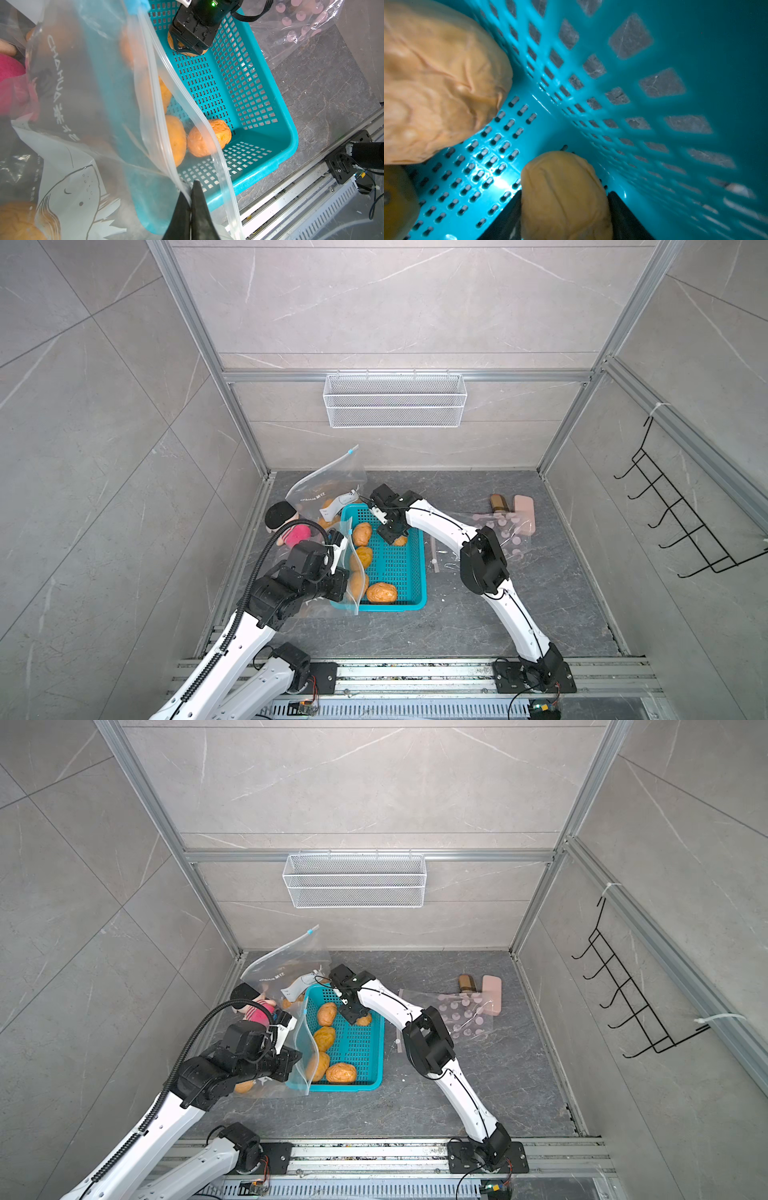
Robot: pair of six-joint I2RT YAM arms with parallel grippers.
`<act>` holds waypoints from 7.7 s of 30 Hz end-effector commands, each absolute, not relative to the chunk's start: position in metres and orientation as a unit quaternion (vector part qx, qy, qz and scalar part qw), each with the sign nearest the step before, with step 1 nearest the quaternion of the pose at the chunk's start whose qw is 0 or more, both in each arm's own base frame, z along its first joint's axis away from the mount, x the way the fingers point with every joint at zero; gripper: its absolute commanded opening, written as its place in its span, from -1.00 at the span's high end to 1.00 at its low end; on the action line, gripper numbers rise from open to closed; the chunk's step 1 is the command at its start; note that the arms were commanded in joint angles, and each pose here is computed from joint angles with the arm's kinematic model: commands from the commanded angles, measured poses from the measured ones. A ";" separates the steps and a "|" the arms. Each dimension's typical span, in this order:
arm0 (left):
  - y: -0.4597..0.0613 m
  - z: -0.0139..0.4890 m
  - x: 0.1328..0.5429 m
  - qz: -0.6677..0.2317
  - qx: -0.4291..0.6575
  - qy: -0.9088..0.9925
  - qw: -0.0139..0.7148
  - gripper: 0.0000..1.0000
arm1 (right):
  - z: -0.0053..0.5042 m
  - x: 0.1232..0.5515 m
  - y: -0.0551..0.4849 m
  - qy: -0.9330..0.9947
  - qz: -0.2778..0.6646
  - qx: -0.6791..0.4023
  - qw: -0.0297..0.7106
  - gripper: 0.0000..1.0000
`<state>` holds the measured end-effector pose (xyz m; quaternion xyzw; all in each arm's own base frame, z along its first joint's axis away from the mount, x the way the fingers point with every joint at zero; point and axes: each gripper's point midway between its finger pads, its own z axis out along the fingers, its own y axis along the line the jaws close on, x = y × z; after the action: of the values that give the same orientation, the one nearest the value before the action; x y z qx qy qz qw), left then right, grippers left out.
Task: Put the potatoes into a zipper bag and zip it
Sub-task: Pick up the potato from the basket, then place the potato into the zipper food storage bag, then pick up the potato from the basket.
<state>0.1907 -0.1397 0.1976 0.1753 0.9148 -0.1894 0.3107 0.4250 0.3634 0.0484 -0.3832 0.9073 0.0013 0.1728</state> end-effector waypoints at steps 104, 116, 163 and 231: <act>-0.145 0.209 0.190 -0.212 0.183 0.899 0.336 1.00 | 0.207 0.232 0.445 0.867 0.418 -0.157 0.221 -0.48; -0.145 0.208 0.190 -0.212 0.184 0.900 0.335 1.00 | 0.196 0.237 0.424 0.877 0.363 -0.184 0.257 -0.45; -0.079 0.290 0.187 -0.114 0.107 0.860 0.486 1.00 | 0.229 0.231 0.397 0.851 0.365 -0.206 0.316 -0.23; -0.126 0.218 0.199 -0.163 0.163 0.900 0.371 1.00 | 0.039 0.332 0.463 0.940 0.316 -0.054 0.115 -0.56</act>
<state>0.1953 -0.1234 0.2145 0.1544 0.9058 -0.1613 0.3600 0.3384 0.4548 0.0534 -0.0535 0.9384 0.3102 0.1429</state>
